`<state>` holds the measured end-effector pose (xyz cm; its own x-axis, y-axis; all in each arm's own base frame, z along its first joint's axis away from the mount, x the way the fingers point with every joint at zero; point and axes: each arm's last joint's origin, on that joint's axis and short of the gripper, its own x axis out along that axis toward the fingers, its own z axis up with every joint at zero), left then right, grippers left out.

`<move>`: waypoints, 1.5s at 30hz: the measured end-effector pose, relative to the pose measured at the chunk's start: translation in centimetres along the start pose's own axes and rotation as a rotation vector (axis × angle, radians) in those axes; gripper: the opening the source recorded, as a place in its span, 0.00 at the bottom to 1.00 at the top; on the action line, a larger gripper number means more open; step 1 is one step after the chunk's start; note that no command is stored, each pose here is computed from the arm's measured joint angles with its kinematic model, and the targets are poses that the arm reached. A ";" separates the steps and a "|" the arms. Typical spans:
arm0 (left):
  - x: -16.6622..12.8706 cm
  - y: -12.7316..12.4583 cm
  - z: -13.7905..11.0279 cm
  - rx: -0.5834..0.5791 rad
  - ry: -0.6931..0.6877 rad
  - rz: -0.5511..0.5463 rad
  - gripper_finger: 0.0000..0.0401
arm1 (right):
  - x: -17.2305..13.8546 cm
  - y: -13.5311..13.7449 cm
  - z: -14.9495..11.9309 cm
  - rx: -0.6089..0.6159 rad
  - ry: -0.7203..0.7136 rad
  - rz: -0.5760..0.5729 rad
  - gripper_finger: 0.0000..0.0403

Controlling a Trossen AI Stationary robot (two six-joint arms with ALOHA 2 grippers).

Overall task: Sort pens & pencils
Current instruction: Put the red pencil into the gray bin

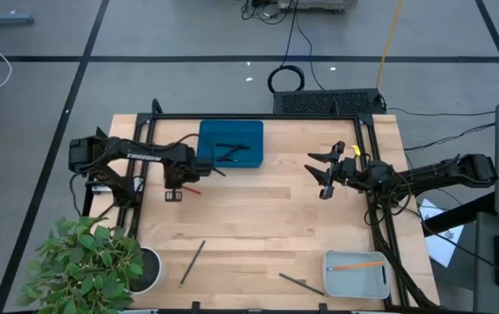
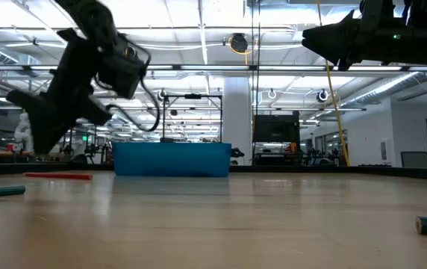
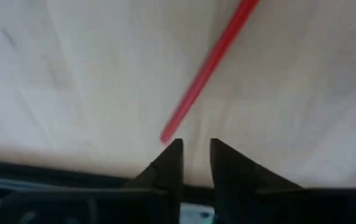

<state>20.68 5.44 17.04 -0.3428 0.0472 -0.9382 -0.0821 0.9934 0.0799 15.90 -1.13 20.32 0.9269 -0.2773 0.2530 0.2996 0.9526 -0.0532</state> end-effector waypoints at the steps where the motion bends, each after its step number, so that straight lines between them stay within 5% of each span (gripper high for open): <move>1: 0.6 0.2 -0.3 -0.008 0.019 -0.006 0.24 | 0.0 0.0 0.0 0.000 0.000 0.000 0.41; 9: 2.3 2.3 -0.7 -0.057 0.064 0.002 0.39 | 0.0 0.0 0.0 0.001 -0.001 -0.001 0.41; 22: 5.0 2.3 -1.6 0.126 0.117 -0.030 0.40 | 0.0 0.0 -0.2 0.002 0.020 0.000 0.41; 34: 6.3 2.2 -1.6 0.162 0.090 0.013 0.40 | 0.0 0.0 -0.2 0.003 0.019 -0.001 0.41; 45: 6.3 2.3 -1.5 0.235 0.078 0.033 0.21 | 0.0 0.0 -0.2 0.003 0.019 -0.001 0.41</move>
<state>16.97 7.83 11.79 -0.4139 0.0810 -0.9067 0.1468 0.9889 0.0213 15.97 -1.14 20.16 0.9309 -0.2802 0.2345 0.2996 0.9527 -0.0505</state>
